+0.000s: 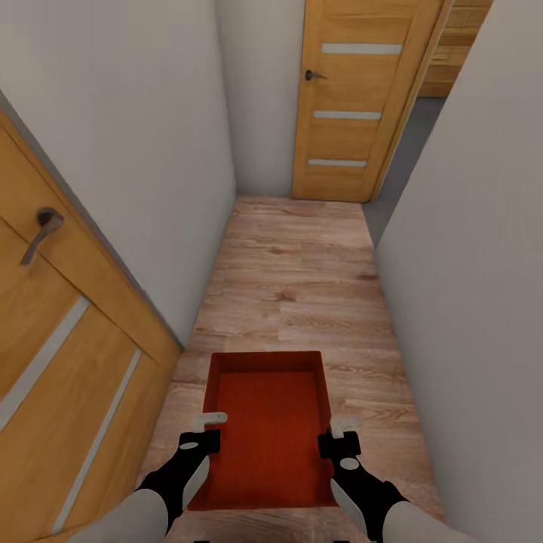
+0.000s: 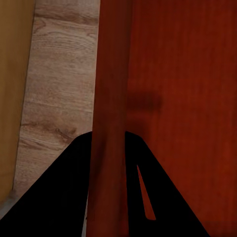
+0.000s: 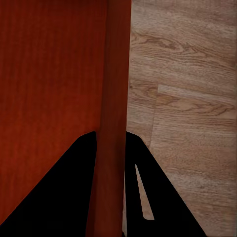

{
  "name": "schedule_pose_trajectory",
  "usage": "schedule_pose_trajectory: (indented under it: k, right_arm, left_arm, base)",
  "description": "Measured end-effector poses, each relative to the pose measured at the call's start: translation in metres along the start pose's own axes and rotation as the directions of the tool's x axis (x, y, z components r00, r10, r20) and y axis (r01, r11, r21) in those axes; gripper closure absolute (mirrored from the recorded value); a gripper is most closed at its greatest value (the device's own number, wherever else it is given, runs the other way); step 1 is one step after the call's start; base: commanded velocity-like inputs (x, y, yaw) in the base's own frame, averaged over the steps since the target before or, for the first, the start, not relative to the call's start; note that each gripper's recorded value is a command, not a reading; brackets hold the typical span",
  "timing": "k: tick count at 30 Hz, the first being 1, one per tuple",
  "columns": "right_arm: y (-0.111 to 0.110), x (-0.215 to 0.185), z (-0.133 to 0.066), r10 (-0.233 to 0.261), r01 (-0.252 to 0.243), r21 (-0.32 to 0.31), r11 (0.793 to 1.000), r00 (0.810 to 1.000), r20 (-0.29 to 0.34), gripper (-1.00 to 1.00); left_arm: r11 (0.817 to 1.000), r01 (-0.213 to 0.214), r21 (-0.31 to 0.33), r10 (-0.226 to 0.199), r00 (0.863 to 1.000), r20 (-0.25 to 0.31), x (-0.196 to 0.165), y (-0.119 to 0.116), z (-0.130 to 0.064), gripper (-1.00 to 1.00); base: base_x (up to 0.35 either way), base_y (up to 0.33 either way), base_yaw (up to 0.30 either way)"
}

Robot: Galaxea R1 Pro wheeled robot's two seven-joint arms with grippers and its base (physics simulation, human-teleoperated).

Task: Move the two storage containers from the living room to the garage. In the garage, place one container on the floor and stack the other container on top of it (either order is fine).

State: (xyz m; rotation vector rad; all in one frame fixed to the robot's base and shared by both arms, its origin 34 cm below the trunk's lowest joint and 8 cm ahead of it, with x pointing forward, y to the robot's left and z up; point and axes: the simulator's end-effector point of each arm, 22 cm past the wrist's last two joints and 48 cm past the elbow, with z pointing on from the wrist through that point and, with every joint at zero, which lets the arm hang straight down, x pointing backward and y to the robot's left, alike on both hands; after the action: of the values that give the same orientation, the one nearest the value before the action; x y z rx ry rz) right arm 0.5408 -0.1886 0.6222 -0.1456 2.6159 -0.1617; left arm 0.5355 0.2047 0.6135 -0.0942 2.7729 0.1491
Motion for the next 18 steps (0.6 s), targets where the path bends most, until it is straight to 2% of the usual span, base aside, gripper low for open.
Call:
schedule_pose_trajectory:
  k: [13, 18]
  right_arm:
    - [-0.0001, 0.0, 0.0, 0.0, 0.0, 0.0, 1.0, 1.0, 0.0, 1.0]
    - [-0.0002, 0.0, 0.0, 0.0, 0.0, 0.0, 1.0, 1.0, 0.0, 1.0]
  left_arm:
    - [1.0, 0.0, 0.0, 0.0, 1.0, 0.0, 0.0, -0.0001, 0.0, 1.0]
    - [1.0, 0.0, 0.0, 0.0, 1.0, 0.0, -0.0001, -0.0002, 0.0, 1.0]
  base:
    - [0.326, 0.0, 0.0]
    - [0.326, 0.0, -0.106]
